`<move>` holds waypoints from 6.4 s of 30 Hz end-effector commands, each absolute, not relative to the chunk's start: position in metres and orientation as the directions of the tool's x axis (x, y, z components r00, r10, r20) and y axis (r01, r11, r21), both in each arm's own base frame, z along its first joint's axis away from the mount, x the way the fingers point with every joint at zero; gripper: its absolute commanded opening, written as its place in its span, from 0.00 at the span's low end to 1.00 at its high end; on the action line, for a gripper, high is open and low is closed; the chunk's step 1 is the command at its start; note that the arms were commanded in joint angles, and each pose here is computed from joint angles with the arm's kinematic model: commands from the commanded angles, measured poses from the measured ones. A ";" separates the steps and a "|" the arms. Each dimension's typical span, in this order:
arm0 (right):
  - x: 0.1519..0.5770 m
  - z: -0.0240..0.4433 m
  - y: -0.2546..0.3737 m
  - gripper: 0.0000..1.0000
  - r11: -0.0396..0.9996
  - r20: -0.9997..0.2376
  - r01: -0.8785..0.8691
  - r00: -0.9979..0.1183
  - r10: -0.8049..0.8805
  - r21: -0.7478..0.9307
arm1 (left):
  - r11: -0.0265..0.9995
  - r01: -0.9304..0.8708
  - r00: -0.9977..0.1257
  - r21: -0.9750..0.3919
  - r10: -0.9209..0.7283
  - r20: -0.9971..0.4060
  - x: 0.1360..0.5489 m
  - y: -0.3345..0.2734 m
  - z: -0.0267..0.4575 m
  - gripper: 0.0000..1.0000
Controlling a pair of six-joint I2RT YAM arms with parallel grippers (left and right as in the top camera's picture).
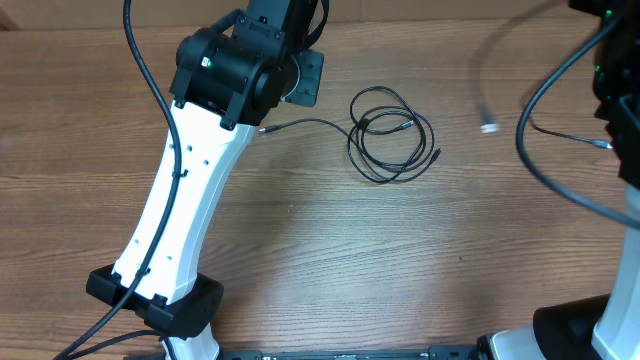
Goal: Untangle cables
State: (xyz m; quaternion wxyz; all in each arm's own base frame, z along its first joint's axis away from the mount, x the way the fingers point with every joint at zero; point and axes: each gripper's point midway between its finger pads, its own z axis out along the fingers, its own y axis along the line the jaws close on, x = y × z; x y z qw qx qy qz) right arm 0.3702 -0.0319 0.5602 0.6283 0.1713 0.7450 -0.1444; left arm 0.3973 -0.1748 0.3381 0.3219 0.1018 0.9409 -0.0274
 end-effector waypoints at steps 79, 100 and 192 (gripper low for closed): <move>0.412 0.141 0.094 1.00 0.985 -0.004 0.030 -1.000 0.031 0.170 | 0.922 0.080 -0.930 -0.378 -0.068 -0.362 0.361 -0.094 0.226 0.83; 0.403 0.180 0.002 1.00 0.950 -0.071 0.313 -0.947 0.314 0.024 | 0.859 0.360 -0.877 -0.364 0.179 -0.445 0.410 -0.263 0.086 0.86; 0.386 0.069 0.320 0.99 0.836 -0.298 -0.330 -0.931 -0.211 0.438 | 0.980 -0.129 -0.708 -0.154 -0.200 -0.677 0.361 -0.029 0.324 0.04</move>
